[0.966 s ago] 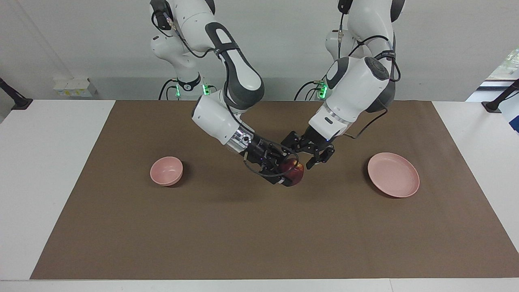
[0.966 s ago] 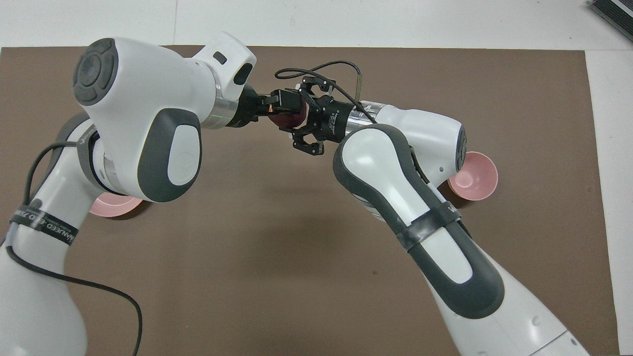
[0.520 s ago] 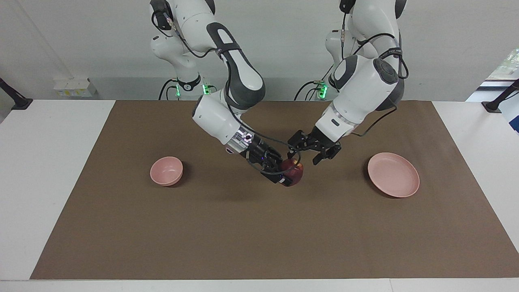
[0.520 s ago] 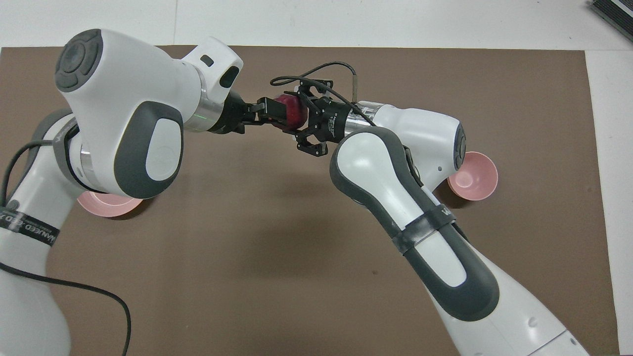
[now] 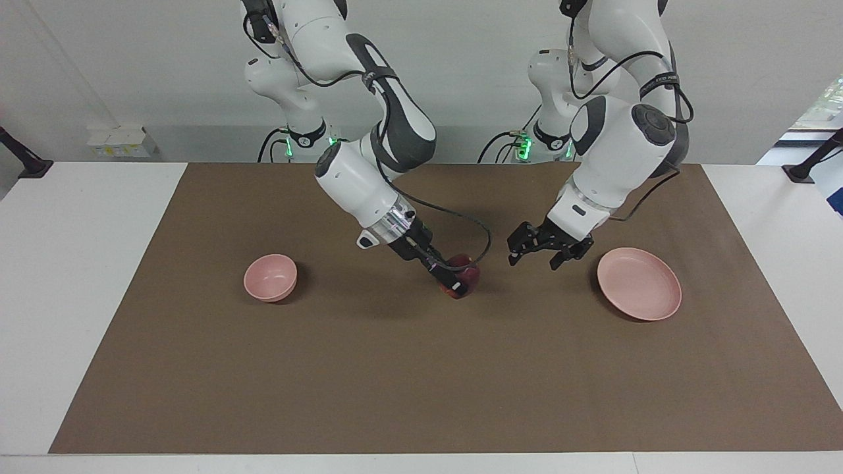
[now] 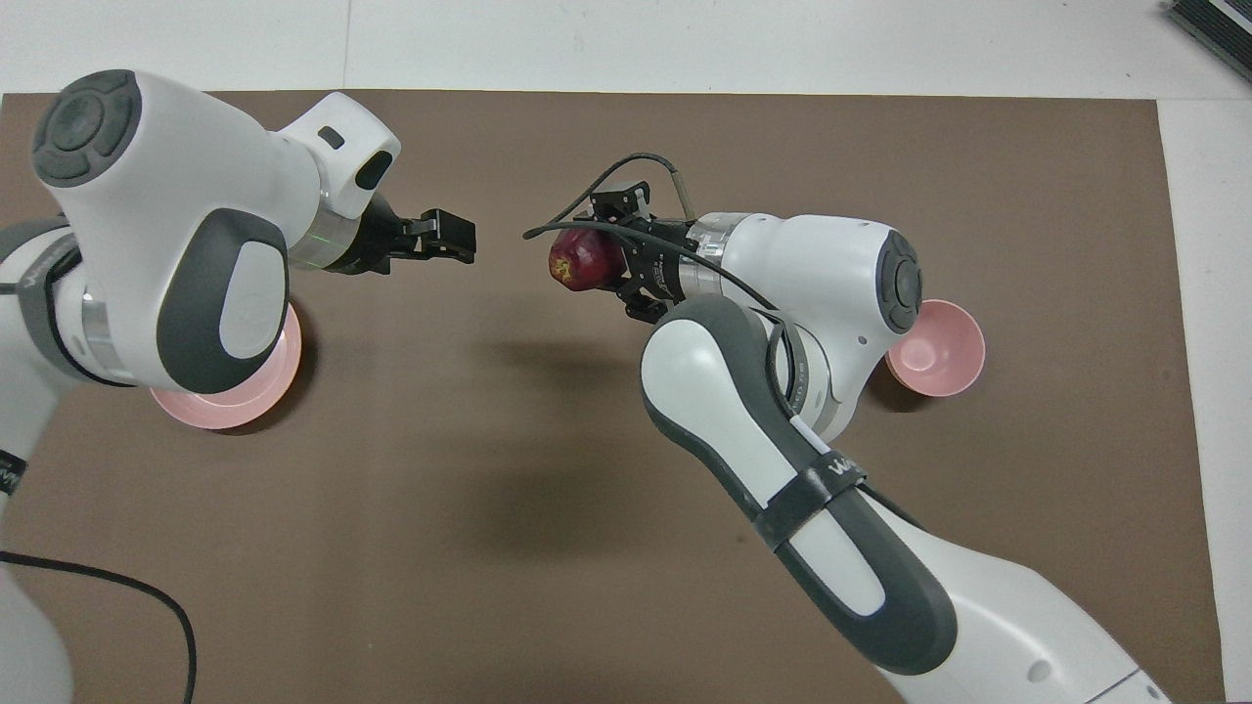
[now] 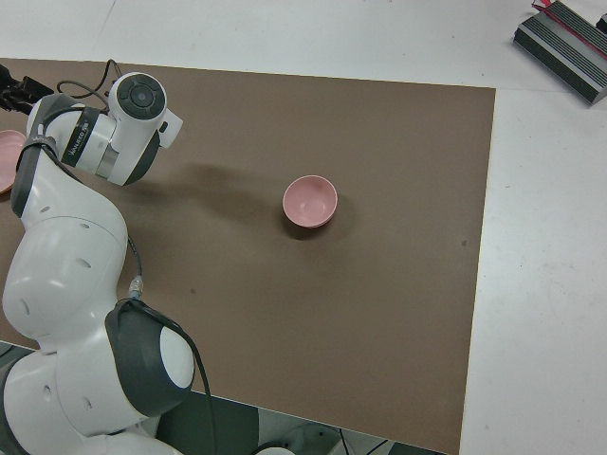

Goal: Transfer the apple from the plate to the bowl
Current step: 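Open the left gripper and pull back while the right gripper holds the apple, then carry the apple with the right gripper over the small pink bowl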

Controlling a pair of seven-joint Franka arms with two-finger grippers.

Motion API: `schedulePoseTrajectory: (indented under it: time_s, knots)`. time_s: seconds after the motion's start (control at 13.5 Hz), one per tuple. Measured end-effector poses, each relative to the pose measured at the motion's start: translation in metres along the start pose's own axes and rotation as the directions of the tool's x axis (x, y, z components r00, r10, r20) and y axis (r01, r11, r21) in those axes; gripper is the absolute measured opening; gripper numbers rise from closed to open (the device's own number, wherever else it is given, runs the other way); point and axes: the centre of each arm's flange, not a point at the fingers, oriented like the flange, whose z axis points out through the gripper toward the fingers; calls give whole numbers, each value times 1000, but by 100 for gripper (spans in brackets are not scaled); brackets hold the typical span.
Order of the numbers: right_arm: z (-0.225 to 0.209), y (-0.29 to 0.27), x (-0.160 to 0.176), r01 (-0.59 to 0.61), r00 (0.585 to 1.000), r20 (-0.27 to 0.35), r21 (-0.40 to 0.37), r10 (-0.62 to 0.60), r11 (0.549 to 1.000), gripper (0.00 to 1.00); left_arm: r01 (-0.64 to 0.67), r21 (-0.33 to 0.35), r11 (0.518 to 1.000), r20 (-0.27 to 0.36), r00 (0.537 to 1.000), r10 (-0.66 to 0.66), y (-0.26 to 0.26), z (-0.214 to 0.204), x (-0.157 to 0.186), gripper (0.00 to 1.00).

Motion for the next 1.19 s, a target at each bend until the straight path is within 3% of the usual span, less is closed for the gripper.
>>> schedulePoseTrajectory:
  time_s: [0.15,0.3,0.59,0.82,1.04,1.19]
  knots:
    - [-3,10,19,141,987,-63,-118,-149,983,76,-19,41,999,-14,1000,20,-20,-5,6,100]
    - [-11,18,45,258,949,-112,-259,-294,931,76,-50,113,992,-33,998,54,-31,-12,8,100]
    - [-27,35,64,400,848,-86,-542,-522,739,76,-76,177,981,-4,997,78,-34,-44,-4,100]
    - [-82,33,54,466,786,14,-669,-618,578,76,-94,195,976,-5,995,97,-48,-108,-22,100]
    - [-160,39,57,543,746,168,-713,-644,444,76,-140,202,969,43,990,134,-76,-171,-39,100]
    - [-187,62,81,589,729,266,-714,-630,380,76,-168,203,965,92,984,152,-97,-197,-50,100]
